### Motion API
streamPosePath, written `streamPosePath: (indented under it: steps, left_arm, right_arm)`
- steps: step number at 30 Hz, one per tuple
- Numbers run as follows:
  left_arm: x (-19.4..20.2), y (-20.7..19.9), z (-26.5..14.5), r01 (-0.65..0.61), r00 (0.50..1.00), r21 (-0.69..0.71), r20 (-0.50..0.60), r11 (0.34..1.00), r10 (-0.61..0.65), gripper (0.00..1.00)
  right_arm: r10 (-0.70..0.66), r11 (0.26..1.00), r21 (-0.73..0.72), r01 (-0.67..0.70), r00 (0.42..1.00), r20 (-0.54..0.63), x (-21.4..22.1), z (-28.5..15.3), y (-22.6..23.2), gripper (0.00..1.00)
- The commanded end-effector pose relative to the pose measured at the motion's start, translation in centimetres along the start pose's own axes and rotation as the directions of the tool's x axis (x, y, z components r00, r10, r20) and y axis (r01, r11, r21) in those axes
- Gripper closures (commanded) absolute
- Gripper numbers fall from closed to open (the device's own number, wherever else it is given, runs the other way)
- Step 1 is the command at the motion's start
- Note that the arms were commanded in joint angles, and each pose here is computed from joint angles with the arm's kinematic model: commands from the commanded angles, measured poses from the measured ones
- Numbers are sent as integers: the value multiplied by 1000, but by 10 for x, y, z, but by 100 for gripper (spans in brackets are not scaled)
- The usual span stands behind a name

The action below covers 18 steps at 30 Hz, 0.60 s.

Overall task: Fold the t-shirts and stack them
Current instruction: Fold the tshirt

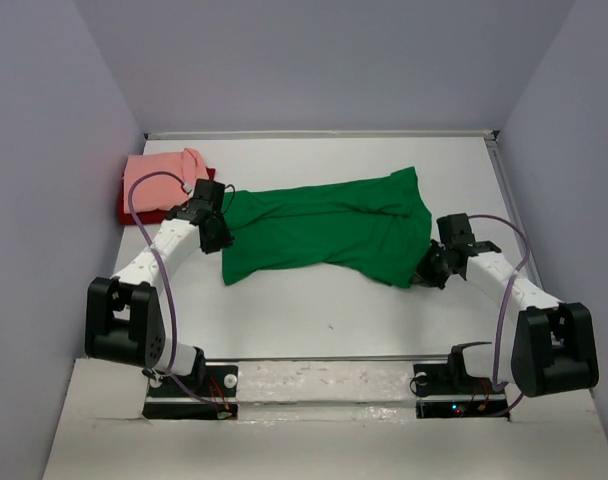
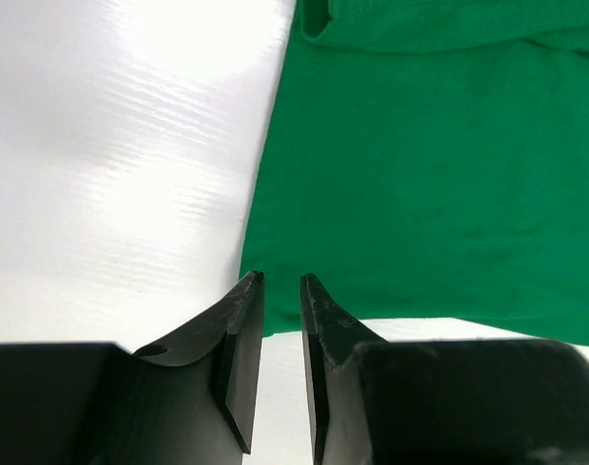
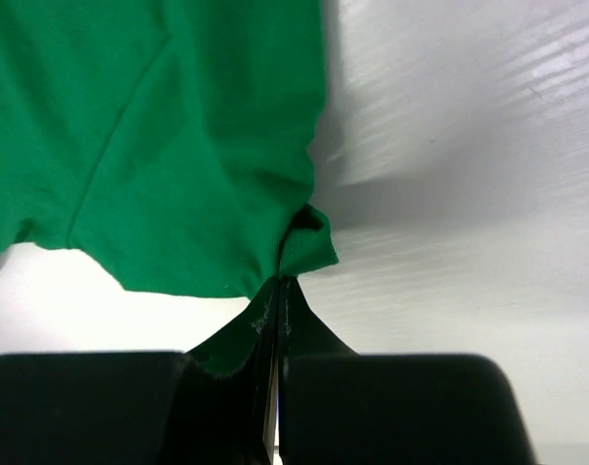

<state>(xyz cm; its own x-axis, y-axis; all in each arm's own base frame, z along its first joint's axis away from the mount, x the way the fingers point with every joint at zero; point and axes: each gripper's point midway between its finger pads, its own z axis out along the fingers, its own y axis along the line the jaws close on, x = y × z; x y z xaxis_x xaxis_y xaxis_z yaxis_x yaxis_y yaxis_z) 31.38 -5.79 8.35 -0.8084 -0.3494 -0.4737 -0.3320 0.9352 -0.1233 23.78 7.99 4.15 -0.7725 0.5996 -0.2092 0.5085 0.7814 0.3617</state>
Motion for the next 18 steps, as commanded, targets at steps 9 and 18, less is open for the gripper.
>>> streamPosePath:
  steps: [9, 18]
  left_arm:
    - [48, -3, 5, 95, 986, 38, -143, 995, -88, 58]
    - [68, -11, 5, 181, 966, 88, -200, 979, -161, 60]
  right_arm:
    - [-29, 998, -59, 35, 995, 92, -28, -20, 34, 100]
    - [-43, 998, -44, 48, 995, 92, -27, -22, 30, 100]
